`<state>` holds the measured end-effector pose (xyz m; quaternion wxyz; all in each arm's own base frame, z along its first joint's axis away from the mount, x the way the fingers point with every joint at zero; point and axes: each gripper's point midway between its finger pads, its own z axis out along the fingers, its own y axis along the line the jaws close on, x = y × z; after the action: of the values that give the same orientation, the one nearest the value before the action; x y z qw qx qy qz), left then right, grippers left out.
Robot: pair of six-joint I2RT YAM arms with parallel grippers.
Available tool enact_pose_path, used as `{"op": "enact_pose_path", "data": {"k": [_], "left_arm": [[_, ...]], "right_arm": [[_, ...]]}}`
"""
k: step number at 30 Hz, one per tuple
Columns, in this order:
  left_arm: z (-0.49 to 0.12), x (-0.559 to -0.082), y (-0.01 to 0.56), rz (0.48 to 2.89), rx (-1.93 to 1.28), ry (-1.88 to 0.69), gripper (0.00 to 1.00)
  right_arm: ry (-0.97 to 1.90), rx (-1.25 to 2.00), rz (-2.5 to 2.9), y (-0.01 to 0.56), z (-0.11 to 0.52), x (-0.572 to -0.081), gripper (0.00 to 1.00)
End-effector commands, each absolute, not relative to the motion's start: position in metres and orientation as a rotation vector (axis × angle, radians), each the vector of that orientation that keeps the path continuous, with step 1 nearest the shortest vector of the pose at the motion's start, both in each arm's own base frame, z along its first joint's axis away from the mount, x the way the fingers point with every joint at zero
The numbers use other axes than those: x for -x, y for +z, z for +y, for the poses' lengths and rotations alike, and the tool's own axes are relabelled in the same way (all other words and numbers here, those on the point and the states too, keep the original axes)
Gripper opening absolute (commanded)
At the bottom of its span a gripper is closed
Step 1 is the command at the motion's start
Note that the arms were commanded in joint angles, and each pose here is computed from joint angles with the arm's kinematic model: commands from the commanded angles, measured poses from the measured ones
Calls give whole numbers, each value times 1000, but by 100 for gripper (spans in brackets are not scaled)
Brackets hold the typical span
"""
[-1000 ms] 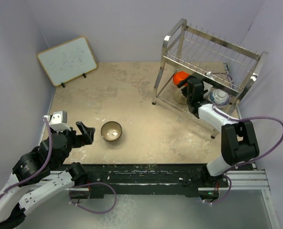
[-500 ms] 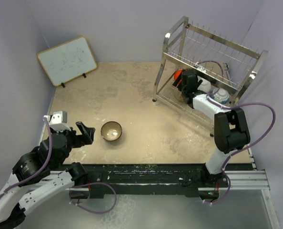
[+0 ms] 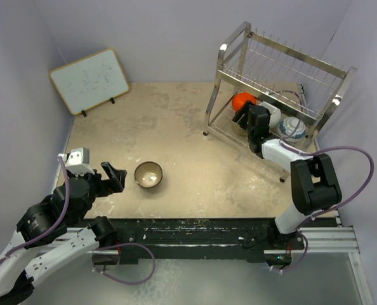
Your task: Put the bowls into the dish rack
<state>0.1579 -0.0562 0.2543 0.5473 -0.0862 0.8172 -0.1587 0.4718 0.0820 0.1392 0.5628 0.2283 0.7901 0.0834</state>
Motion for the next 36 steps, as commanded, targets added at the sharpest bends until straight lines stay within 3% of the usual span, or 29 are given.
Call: {"op": "enact_pose_path", "data": {"k": [1,17,22,36], "left_arm": [[-59,-160,262,1910,192,-394,99],[-60,-160,262,1910,186,-400,99],[-62,-161,260,1925,178,-385,99],[-64,-164,256,1945,171,-361,99]], "right_arm": [[368,-429,1782,165,103,-465,67],[713,-277,1546,199,142,-434,71],[693,-327,1524,204,138,-452,75],[700,-698,1403,190,114,-499,74]]}}
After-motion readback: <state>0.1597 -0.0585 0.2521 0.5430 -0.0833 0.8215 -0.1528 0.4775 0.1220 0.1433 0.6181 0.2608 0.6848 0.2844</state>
